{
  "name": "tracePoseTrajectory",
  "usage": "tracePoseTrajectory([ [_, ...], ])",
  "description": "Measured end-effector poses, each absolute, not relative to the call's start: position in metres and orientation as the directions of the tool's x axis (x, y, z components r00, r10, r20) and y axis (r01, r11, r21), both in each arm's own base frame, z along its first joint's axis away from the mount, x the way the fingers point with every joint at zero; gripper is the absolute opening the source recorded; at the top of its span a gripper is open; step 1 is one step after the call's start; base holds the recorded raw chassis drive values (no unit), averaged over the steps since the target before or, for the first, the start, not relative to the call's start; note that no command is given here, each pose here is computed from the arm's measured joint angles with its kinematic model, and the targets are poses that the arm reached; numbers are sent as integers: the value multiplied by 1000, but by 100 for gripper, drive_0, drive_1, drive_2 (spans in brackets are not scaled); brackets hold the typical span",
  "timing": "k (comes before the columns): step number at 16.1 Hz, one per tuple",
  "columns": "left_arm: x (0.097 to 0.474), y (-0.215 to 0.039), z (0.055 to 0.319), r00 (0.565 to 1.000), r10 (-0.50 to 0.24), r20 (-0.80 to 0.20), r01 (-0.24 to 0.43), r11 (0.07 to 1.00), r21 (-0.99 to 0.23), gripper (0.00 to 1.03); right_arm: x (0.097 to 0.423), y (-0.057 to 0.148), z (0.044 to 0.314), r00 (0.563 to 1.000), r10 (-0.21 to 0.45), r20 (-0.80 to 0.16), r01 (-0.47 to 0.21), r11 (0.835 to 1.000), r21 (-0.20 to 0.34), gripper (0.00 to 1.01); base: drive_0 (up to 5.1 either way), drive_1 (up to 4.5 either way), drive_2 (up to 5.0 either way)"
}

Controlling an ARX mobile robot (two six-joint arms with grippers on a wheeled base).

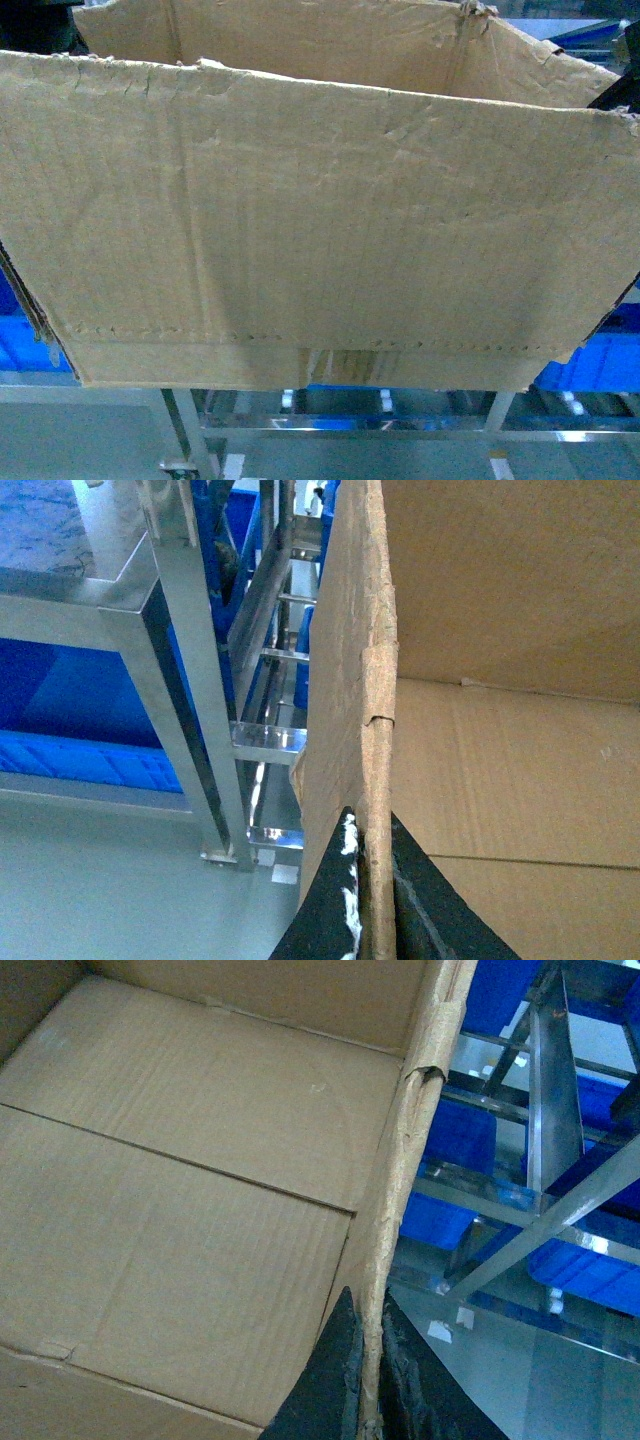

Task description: Sort boxes to right shelf from conveyor

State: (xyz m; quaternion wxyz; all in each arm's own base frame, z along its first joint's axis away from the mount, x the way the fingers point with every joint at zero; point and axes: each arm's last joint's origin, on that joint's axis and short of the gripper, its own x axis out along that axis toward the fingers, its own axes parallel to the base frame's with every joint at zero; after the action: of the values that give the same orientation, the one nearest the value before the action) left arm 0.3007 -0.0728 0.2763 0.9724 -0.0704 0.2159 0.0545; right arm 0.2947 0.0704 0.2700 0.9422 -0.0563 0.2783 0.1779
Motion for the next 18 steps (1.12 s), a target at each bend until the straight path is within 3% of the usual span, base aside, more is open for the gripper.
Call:
tracePoseTrajectory([
  [18, 302, -73, 278, 905, 79, -419, -139, 984, -115, 2, 295, 70, 272, 785, 306, -538, -367, 930, -8, 2, 0, 0, 0],
])
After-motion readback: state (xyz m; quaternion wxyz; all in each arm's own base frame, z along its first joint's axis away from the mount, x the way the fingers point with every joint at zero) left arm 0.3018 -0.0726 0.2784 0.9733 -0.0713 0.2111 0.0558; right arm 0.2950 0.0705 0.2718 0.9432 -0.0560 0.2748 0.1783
